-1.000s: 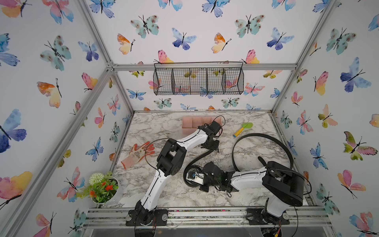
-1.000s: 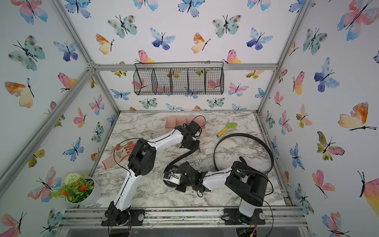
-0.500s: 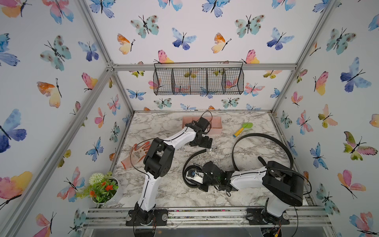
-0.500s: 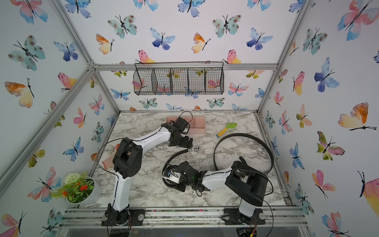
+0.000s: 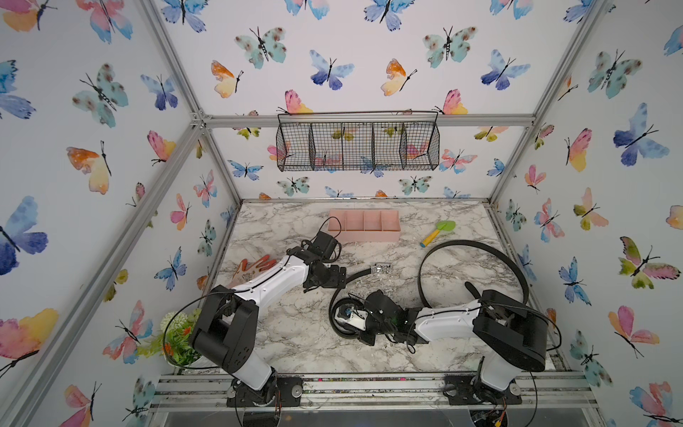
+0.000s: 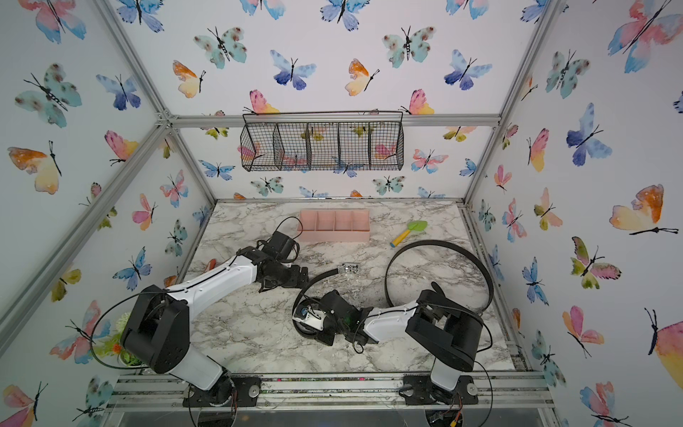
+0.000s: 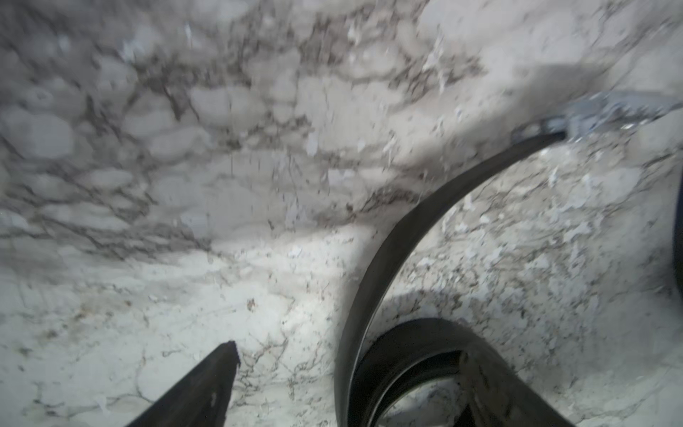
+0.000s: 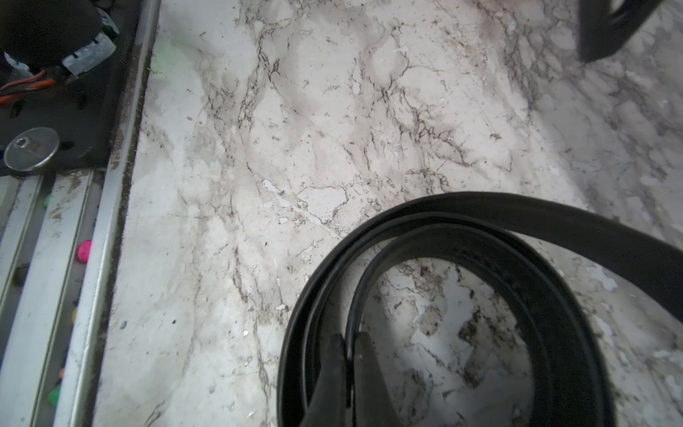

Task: Place the belts into the storage roll
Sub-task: Roll the belt at the center of the board.

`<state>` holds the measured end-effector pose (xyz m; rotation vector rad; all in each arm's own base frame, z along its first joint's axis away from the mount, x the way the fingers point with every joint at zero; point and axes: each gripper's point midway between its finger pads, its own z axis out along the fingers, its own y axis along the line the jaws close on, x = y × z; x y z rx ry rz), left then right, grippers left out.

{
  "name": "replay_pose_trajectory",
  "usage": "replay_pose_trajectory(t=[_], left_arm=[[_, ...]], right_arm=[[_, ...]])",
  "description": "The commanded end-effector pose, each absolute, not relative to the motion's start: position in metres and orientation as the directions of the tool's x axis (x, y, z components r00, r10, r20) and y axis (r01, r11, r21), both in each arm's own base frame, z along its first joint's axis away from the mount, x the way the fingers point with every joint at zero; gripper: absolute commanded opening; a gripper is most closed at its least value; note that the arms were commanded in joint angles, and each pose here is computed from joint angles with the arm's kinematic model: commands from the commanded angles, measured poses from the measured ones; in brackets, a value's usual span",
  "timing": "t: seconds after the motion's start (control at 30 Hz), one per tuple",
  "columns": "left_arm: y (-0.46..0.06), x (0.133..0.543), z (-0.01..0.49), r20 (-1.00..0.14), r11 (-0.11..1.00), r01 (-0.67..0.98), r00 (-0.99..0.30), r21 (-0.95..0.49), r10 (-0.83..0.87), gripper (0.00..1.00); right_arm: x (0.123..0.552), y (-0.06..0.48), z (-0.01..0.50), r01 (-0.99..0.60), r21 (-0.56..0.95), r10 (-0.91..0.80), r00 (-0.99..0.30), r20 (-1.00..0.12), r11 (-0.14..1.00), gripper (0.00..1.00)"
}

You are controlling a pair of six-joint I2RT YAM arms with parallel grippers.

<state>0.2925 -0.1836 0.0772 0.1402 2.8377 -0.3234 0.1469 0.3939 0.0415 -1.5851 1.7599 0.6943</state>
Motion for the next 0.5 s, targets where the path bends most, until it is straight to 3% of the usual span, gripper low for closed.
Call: replay_pose_trajectory(t=[0.0, 0.27, 0.47], left_arm=[[-0.198, 0.296, 0.087, -0.345, 0.937, 0.152, -0.938, -0.315, 0.036, 0.90], [-0.214, 0.301, 0.085, -0.360, 0.906, 0.197, -0.932, -0.374, 0.054, 0.87], [-0.213, 0.298, 0.056, -0.285, 0.924, 0.194, -0.953, -0.329, 0.098, 0.66]], right_arm=[[0.139, 0.390, 0.035, -0.994, -0.012, -0.668, -0.066, -0.741, 0.111, 0.03], [0.140, 0.390, 0.036, -0.994, -0.011, -0.672, -0.068, -0.738, 0.113, 0.03], [0.140, 0.392, 0.034, -0.993, -0.005, -0.671, -0.074, -0.738, 0.114, 0.03]])
